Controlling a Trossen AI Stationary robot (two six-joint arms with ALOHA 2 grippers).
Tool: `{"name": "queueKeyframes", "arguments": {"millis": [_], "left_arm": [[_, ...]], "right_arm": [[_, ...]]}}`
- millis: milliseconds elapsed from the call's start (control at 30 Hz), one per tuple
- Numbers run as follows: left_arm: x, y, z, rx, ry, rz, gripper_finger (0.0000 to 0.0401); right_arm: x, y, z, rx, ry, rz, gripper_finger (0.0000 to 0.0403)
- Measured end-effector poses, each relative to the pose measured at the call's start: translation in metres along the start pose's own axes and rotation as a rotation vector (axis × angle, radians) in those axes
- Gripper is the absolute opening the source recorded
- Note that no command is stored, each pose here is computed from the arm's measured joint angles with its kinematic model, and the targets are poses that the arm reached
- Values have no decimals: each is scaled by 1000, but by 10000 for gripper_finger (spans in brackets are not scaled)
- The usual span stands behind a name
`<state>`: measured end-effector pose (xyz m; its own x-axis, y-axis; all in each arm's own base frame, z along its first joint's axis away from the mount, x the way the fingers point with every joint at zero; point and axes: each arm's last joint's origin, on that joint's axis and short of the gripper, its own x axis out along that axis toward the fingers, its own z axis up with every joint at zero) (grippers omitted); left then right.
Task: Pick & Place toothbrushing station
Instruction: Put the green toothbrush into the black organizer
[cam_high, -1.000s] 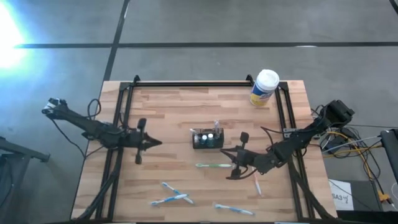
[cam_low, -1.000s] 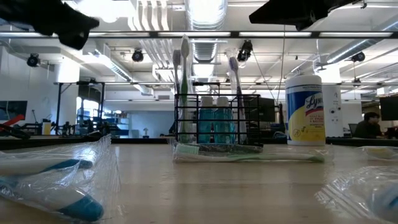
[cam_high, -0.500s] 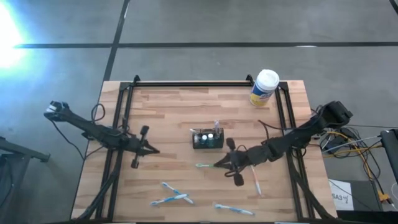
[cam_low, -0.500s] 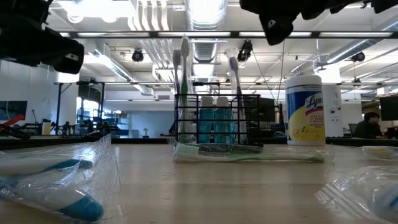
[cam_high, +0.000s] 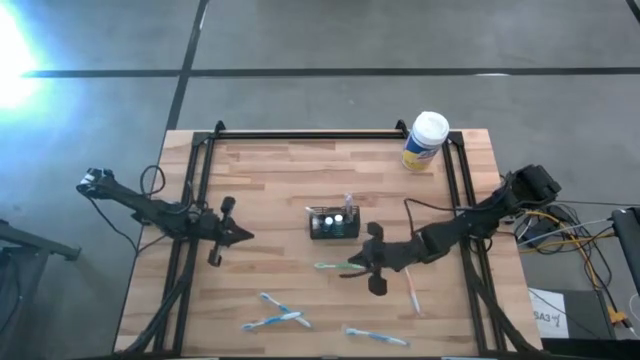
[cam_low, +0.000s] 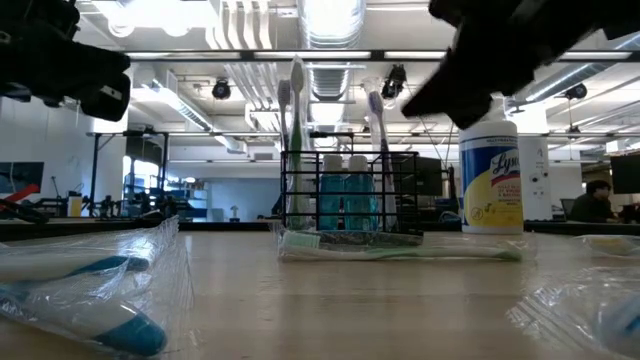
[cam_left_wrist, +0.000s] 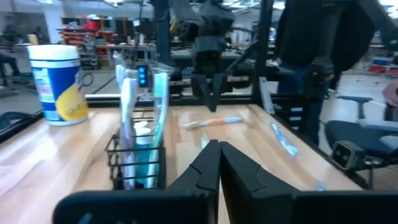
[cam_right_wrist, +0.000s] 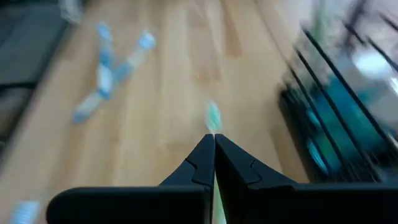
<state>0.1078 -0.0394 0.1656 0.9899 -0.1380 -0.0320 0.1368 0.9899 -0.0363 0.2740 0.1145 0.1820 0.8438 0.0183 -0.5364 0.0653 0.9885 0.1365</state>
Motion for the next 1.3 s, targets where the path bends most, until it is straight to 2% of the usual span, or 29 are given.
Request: {"name": "queueKeyframes", "arguments": {"millis": [100, 300, 567, 833, 1033, 1300], "left_arm": [[0, 1, 0, 0, -2, 46, 21], [0, 4, 0, 0, -5, 122, 17], [0, 4, 0, -6, -6, 128, 18], [0, 4, 0, -39, -7, 128, 14], [0, 4, 0, -41, -13, 128, 14], [0, 4, 0, -73, -8, 131, 12]], "right_arm": [[-1, -1, -7, 23, 65, -75, 9], [-2, -2, -12, 50, 118, -71, 18], [3, -1, -16, 107, 125, -72, 101], [36, 3, -38, 75, 220, -122, 162], [57, 8, -43, 11, 251, -142, 177], [76, 8, -44, 13, 334, -205, 175]]}}
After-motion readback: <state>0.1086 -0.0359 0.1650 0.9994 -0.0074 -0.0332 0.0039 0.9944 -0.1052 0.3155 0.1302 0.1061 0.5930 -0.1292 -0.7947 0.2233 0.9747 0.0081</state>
